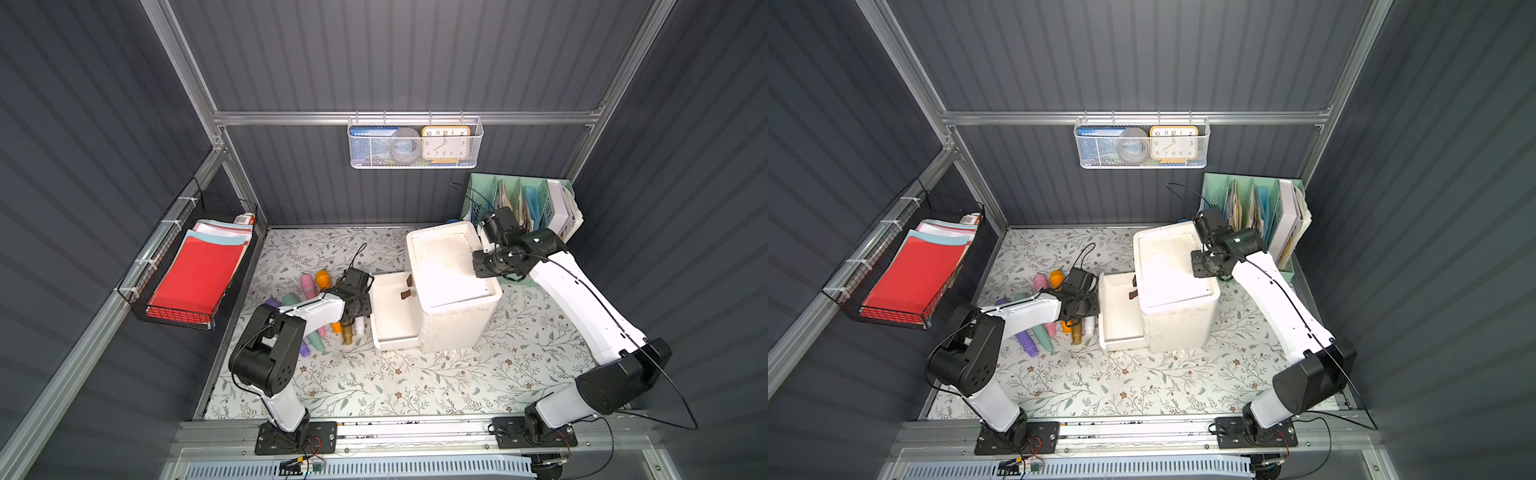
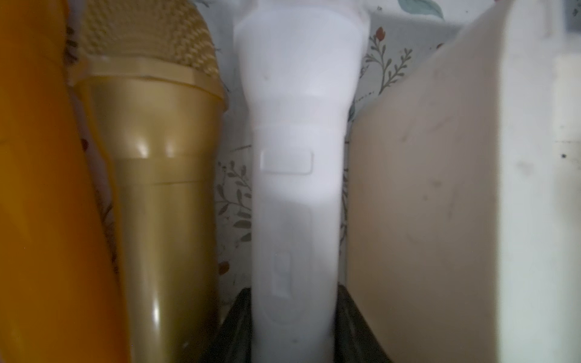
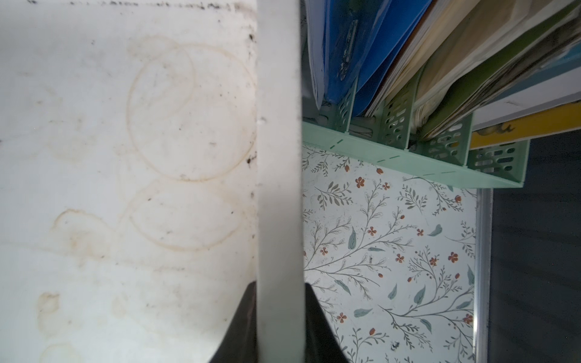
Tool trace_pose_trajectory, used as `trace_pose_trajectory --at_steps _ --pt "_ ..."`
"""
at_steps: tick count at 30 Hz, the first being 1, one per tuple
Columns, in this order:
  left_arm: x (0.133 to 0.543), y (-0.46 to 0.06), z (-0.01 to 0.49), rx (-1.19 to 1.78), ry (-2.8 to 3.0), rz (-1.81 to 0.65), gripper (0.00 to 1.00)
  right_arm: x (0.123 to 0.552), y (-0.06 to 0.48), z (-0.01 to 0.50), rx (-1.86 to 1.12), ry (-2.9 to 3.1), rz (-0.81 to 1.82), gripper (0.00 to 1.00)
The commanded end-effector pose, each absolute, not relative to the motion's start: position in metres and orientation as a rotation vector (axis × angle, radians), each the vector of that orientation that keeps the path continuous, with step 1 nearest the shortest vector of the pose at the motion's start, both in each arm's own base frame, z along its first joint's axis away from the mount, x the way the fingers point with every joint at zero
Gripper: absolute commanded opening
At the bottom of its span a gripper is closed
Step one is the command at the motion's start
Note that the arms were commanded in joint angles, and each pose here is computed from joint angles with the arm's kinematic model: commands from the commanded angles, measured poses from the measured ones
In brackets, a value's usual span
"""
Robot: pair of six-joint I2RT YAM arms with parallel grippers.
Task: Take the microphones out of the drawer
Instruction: Place the microphone at the center of the board, then close the drawer in the storage box.
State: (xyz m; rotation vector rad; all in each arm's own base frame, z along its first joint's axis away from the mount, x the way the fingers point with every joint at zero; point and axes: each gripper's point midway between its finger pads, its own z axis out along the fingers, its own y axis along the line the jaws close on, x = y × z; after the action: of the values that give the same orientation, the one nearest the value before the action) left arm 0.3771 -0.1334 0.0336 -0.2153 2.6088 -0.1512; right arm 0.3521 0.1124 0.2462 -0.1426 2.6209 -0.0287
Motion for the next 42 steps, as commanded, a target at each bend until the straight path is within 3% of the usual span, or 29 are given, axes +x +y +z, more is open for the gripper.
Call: trace_pose_trajectory --at_steps 1,19,30,36,39,41,42 --pt "0.375 -0.127 0.026 -0.216 2.635 -0.109 0.21 0.312 0.107 0.142 -0.262 3.030 -0.191 0.00" --pt "0.378 -0.127 0.041 -0.222 2.617 -0.113 0.52 0.311 0.108 0.140 -0.261 3.038 -0.189 0.03" --pt "0.383 -0.124 0.087 -0.214 2.525 -0.126 0.53 0.311 0.109 0.141 -0.262 3.035 -0.191 0.03" --pt "0.379 -0.116 0.113 -0.211 2.464 -0.133 0.41 0.311 0.111 0.140 -0.263 3.037 -0.186 0.03" --pt "0.377 -0.117 0.120 -0.194 2.440 -0.195 0.23 0.311 0.111 0.140 -0.265 3.037 -0.186 0.03" --pt "0.375 -0.122 0.123 -0.183 2.428 -0.276 0.03 0.311 0.112 0.140 -0.266 3.037 -0.187 0.03" --pt "0.374 -0.124 0.124 -0.184 2.424 -0.312 0.00 0.311 0.112 0.140 -0.267 3.037 -0.187 0.03"
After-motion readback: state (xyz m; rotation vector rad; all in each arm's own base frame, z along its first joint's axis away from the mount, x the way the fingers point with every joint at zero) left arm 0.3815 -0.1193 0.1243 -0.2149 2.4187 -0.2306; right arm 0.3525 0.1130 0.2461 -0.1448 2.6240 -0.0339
